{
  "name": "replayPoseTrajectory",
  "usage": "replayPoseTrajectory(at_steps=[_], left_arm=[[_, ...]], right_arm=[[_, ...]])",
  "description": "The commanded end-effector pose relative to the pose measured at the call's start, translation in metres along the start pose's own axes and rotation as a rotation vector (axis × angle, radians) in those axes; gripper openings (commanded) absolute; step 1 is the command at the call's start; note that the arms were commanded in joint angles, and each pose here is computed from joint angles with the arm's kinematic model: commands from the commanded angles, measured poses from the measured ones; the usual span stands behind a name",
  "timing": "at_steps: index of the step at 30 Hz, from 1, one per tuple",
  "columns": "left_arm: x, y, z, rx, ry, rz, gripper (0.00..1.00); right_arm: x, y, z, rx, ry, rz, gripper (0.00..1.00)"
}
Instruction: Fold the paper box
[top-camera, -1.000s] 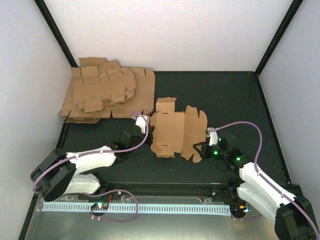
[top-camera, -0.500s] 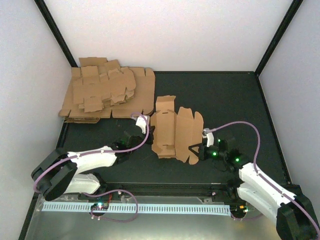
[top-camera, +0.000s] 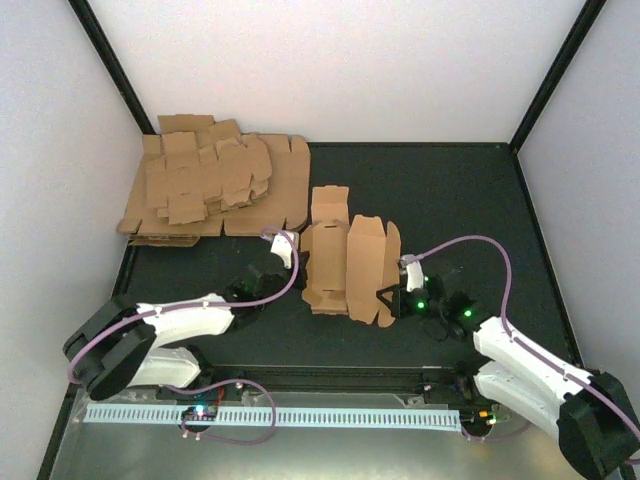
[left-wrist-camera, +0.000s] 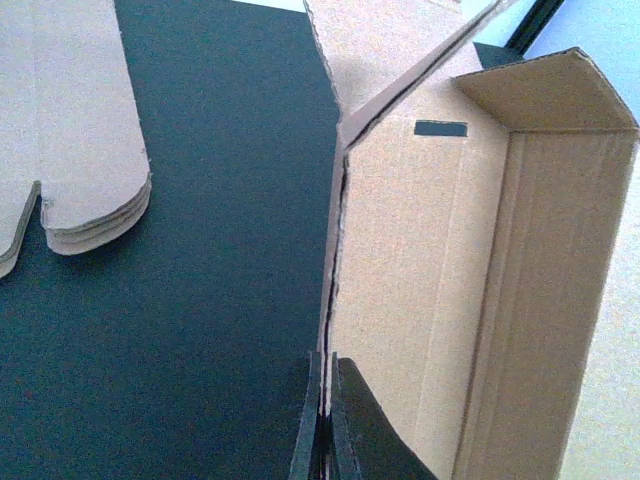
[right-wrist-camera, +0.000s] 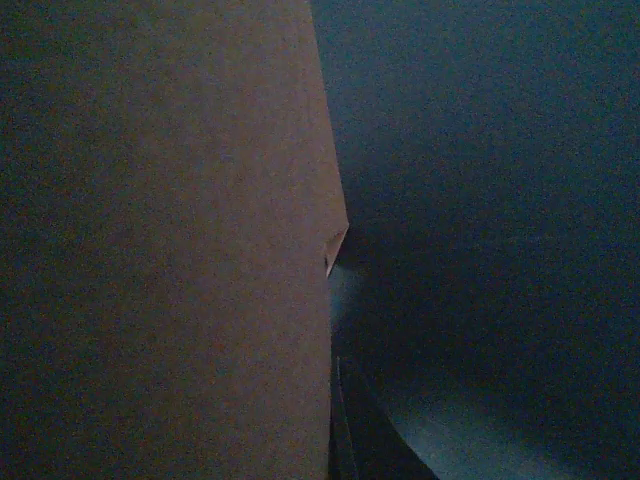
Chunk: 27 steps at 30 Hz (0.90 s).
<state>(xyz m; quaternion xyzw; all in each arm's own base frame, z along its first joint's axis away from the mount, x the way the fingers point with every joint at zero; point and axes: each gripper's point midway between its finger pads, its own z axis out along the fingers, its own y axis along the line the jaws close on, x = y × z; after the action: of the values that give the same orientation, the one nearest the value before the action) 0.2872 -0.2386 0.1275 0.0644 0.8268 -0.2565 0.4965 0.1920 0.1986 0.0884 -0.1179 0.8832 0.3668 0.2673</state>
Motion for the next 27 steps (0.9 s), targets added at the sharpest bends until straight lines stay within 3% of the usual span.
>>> replayPoseTrajectory(at_steps=[1, 13, 27], left_arm=[[-0.050, -0.032, -0.005, 0.103, -0.184, -0.041, 0.02], [-0.061, -0.046, -0.012, 0.182, -0.277, 0.020, 0.02], [-0.042, -0.060, -0.005, 0.234, -0.238, 0.144, 0.02]], right_arm=[[0.015, -0.013, -0.008, 0.109, 0.058, 0.025, 0.02], [0.010, -0.021, -0.007, 0.149, 0.019, 0.052, 0.10], [0.005, -0.022, -0.014, 0.160, -0.038, 0.047, 0.18]])
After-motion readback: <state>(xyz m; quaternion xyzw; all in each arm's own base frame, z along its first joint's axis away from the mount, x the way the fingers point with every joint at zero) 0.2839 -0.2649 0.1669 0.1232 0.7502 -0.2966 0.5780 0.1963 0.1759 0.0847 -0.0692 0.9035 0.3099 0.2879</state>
